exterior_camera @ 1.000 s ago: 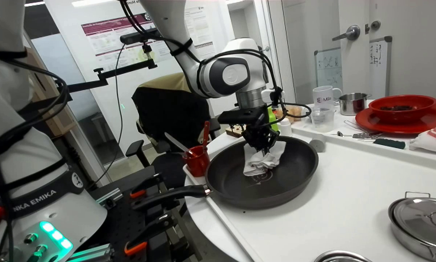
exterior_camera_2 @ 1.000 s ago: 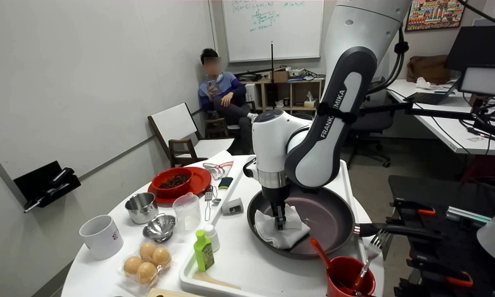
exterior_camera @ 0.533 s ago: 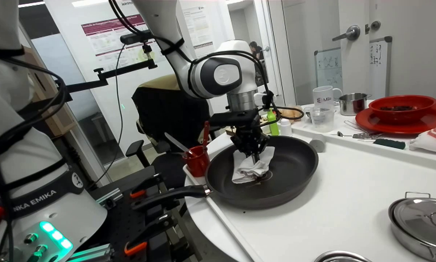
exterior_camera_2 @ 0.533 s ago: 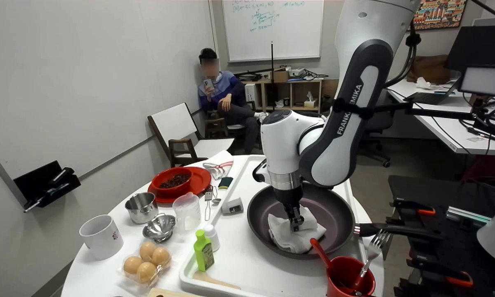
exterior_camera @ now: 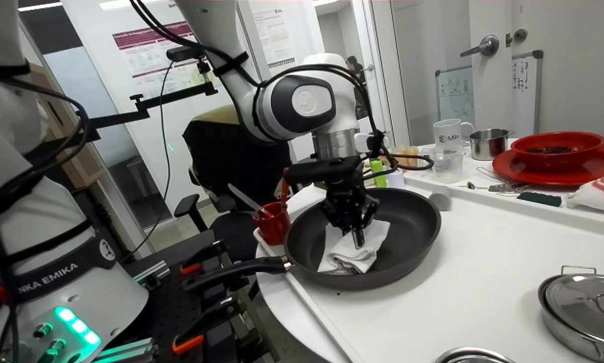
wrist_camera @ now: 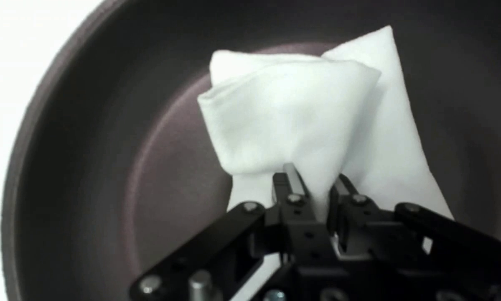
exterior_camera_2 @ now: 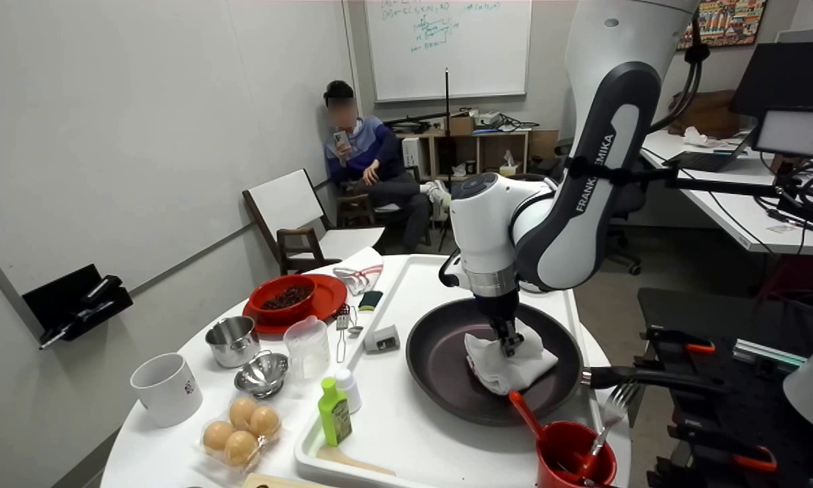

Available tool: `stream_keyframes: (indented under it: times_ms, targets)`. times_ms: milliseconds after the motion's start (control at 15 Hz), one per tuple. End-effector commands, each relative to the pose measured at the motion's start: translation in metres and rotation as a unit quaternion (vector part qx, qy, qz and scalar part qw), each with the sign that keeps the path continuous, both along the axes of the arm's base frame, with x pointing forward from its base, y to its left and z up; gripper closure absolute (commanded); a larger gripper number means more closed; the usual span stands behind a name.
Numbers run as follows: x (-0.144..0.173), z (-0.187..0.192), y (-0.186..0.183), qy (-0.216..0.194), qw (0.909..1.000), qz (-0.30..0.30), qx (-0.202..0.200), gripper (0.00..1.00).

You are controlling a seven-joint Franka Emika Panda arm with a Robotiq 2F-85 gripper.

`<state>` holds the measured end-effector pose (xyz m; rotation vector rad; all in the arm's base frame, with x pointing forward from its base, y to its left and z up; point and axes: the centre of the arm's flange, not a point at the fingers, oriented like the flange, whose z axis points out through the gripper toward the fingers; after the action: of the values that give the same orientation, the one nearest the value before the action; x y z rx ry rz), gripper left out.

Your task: Pick up the white cloth, wipe the pan and put the white cloth down

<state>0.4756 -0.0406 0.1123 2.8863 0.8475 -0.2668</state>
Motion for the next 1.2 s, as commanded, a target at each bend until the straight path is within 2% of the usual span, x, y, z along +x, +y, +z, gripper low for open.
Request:
stream_keyframes:
  times_ms: [0, 333, 800, 1133]
  targets:
    - [-0.005, 0.006, -0.028, -0.008, 0.9996, -0.018, -0.019, 0.91]
    - [0.005, 0.007, -0.056, -0.033, 0.9971, -0.062, -0.030, 0.91]
    - [0.022, 0.007, -0.050, -0.070, 0.9934, -0.084, -0.034, 0.91]
    - [0.026, 0.000, -0.059, -0.074, 0.9908, -0.093, -0.065, 0.91]
